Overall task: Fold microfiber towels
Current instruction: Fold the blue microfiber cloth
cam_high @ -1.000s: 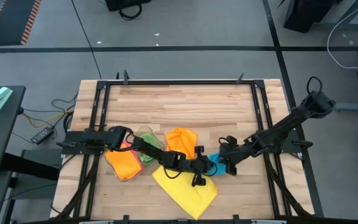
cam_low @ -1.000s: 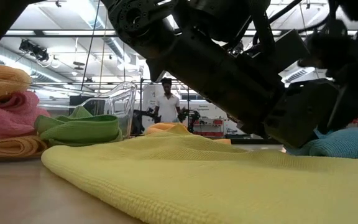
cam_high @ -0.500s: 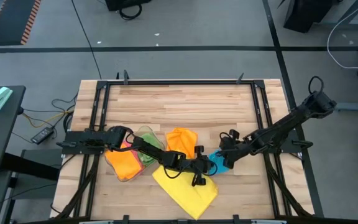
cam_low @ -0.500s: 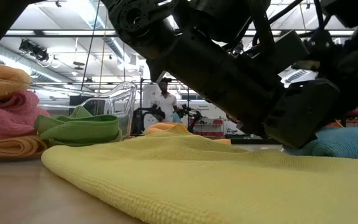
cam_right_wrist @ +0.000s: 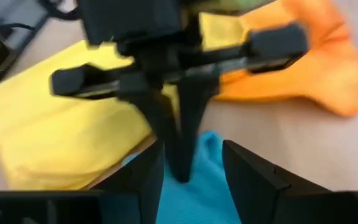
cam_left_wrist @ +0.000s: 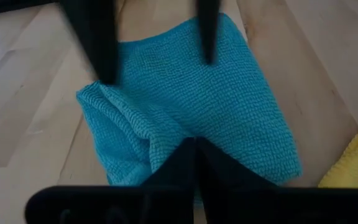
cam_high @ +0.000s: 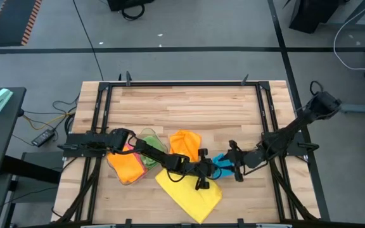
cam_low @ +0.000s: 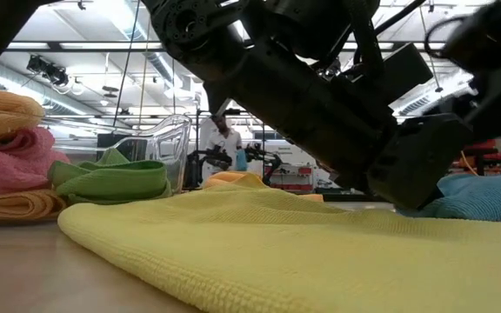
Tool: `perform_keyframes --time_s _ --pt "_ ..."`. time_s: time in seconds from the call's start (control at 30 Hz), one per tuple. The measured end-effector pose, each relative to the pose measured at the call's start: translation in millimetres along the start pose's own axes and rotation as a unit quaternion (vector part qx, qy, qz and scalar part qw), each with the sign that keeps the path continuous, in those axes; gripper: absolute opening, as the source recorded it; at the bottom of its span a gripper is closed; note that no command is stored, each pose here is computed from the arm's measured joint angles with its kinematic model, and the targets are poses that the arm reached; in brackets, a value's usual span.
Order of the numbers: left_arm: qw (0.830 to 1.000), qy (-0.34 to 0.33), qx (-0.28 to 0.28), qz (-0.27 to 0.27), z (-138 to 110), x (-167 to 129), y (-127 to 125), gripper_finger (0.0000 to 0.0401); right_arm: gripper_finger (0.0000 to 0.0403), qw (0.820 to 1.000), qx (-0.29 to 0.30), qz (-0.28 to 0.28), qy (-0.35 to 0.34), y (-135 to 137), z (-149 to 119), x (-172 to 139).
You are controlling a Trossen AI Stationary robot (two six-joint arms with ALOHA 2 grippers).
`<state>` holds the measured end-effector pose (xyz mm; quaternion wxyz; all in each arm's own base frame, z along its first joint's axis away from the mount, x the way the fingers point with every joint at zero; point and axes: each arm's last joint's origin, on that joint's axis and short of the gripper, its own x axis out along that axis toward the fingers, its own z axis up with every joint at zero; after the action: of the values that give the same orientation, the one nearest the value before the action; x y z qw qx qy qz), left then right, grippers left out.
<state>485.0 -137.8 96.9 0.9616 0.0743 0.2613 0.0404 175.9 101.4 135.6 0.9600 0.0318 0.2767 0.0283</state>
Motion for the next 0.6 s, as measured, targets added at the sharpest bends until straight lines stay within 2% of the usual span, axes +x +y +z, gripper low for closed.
perform_keyframes --time_s 0.13,0.23,0.37,0.6 --pt "1.000 -0.001 0.002 -0.001 0.0 -0.5 -1.3 0.0042 0.0205 0.998 0.011 0.045 -0.029 -2.0 -11.7 0.8" --pt "1.000 -0.001 0.002 -0.001 0.1 -0.5 -1.3 0.0053 0.0231 0.997 -0.010 0.065 -0.031 0.7 -10.5 2.2" --pt "1.000 -0.001 0.001 -0.001 0.1 -0.4 -1.0 0.0056 0.0250 0.997 -0.042 0.061 -0.008 1.9 -17.1 8.3" --pt "1.000 0.001 0.002 -0.002 -0.2 -0.4 -1.0 0.0045 0.0253 0.998 -0.040 0.022 0.048 -1.3 -40.6 22.9"
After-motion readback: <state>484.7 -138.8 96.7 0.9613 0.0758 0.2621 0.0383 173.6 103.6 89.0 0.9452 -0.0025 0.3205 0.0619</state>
